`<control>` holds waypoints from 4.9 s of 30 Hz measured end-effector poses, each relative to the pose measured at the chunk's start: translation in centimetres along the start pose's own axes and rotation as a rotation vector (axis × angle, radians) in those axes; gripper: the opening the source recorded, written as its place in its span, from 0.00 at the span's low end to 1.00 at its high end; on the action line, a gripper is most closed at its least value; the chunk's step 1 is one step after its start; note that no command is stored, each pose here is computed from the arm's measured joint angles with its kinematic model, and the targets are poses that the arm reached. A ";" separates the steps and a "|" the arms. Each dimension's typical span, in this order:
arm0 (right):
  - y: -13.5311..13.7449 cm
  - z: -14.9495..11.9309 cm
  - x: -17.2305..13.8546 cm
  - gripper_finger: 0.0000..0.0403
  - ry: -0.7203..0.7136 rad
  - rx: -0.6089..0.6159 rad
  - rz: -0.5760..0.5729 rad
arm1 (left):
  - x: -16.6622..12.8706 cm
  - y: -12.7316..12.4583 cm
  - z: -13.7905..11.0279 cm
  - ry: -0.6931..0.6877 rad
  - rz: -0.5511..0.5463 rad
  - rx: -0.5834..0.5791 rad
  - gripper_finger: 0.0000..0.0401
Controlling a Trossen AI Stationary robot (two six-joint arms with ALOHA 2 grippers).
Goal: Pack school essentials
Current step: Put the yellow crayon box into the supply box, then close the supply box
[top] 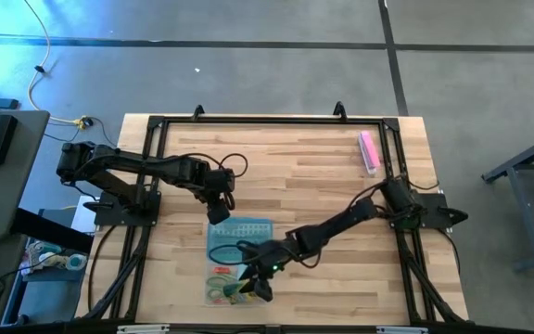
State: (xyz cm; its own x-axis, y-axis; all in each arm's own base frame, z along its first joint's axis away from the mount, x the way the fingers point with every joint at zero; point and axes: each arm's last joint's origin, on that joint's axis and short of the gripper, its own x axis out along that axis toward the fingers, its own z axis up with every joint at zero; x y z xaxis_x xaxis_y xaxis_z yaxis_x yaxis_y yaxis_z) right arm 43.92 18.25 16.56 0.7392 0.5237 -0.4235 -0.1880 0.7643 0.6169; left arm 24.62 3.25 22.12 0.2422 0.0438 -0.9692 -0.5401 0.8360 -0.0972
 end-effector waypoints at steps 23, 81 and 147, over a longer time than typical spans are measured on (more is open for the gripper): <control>0.7 3.9 -1.9 0.48 0.255 0.024 -0.280 | -0.4 0.3 -1.6 0.128 0.056 0.049 0.40; -13.8 12.0 -13.2 0.48 0.555 -0.120 -0.553 | -2.3 -13.4 -16.9 0.046 -0.496 -0.451 0.40; -16.1 9.6 -10.4 0.48 0.496 -0.151 -0.386 | 8.2 -21.3 -16.7 0.102 -0.356 -0.800 0.40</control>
State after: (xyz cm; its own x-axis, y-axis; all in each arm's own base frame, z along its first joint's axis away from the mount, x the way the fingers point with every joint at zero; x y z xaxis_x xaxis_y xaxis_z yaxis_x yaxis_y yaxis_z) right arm 45.41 -3.11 17.39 0.3921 0.2849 -0.8747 -0.0841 0.9579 0.2744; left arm 24.62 -23.30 12.47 0.4515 -0.2276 -0.8627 -0.8578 0.1556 -0.4899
